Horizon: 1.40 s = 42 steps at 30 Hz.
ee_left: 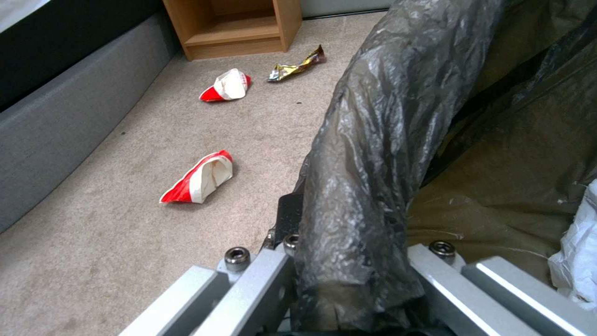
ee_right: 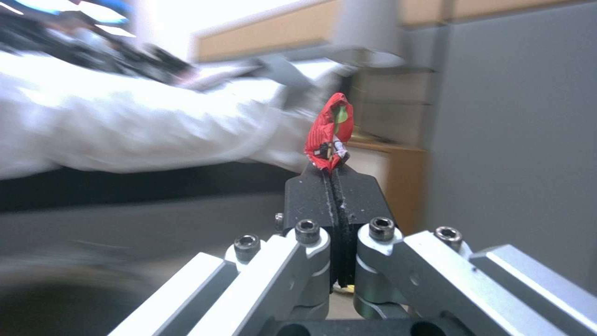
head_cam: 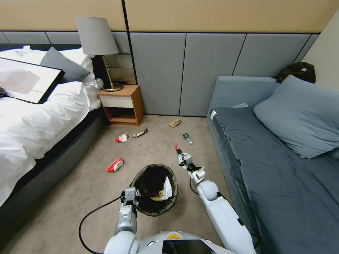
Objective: Pick up the trash bin, then pick up the garbage from the floor and place it into the trash bin.
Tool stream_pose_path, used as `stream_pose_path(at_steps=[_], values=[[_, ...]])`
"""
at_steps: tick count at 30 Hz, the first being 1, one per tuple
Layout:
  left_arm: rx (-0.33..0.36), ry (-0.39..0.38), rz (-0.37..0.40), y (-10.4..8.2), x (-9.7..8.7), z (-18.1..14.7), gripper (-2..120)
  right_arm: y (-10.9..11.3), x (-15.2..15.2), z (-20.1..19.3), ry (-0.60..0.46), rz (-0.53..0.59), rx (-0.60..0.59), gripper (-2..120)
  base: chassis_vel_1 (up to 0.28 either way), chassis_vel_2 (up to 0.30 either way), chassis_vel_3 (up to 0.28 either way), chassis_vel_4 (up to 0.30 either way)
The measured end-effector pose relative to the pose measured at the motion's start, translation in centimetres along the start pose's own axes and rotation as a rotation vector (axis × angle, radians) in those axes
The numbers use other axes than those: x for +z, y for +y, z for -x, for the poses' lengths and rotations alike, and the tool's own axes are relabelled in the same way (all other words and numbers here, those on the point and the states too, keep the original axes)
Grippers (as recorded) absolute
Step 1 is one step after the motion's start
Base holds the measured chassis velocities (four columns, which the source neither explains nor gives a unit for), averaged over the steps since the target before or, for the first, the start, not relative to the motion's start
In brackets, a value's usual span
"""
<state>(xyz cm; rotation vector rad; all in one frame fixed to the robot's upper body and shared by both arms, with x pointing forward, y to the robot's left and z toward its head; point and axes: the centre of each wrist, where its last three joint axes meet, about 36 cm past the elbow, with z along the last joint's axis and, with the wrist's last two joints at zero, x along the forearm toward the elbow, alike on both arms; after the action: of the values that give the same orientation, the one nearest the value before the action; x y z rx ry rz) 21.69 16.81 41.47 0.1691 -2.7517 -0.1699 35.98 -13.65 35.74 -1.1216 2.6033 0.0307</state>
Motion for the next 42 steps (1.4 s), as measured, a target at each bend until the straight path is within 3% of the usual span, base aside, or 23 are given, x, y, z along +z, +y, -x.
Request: stream_pose_path(at_steps=[2,6,14,21,32,35,37,39,42], values=[[0.000,-0.002,0.000,0.0,-0.1,0.1,0,2.3,0.3,-1.0,0.017,0.035,-0.050,0,0.000,0.000,0.000,0.000],[-0.001,-0.005,-0.002,0.1,-0.3,0.1,0,4.4,1.3,-2.5,0.056,0.051,-0.096,0,0.000,0.000,0.000,0.000],[-0.005,-0.013,-0.005,0.2,-0.6,0.2,0,6.6,3.1,-4.7,0.112,0.065,-0.128,0,0.000,0.000,0.000,0.000],[-0.008,-0.018,-0.008,0.4,-0.8,0.2,0,7.6,4.2,-5.8,0.132,0.070,-0.129,0,0.000,0.000,0.000,0.000],[-0.009,-0.023,-0.012,0.5,-1.0,0.1,0,6.9,4.6,-5.5,0.146,0.048,-0.101,0,0.000,0.000,0.000,0.000],[-0.010,-0.023,-0.012,0.5,-1.0,0.1,0,6.9,4.6,-5.4,0.148,0.046,-0.097,5,0.000,0.000,0.000,0.000],[-0.010,-0.023,-0.012,0.5,-1.0,0.1,0,6.8,4.6,-5.3,0.149,0.045,-0.092,19,0.000,0.000,0.000,0.000],[-0.010,-0.022,-0.012,0.5,-1.0,0.1,0,6.8,4.6,-5.3,0.149,0.044,-0.092,21,0.000,0.000,0.000,0.000],[-0.010,-0.022,-0.012,0.5,-1.0,0.1,0,6.8,4.5,-5.3,0.151,0.042,-0.093,35,0.000,0.000,0.000,0.000]])
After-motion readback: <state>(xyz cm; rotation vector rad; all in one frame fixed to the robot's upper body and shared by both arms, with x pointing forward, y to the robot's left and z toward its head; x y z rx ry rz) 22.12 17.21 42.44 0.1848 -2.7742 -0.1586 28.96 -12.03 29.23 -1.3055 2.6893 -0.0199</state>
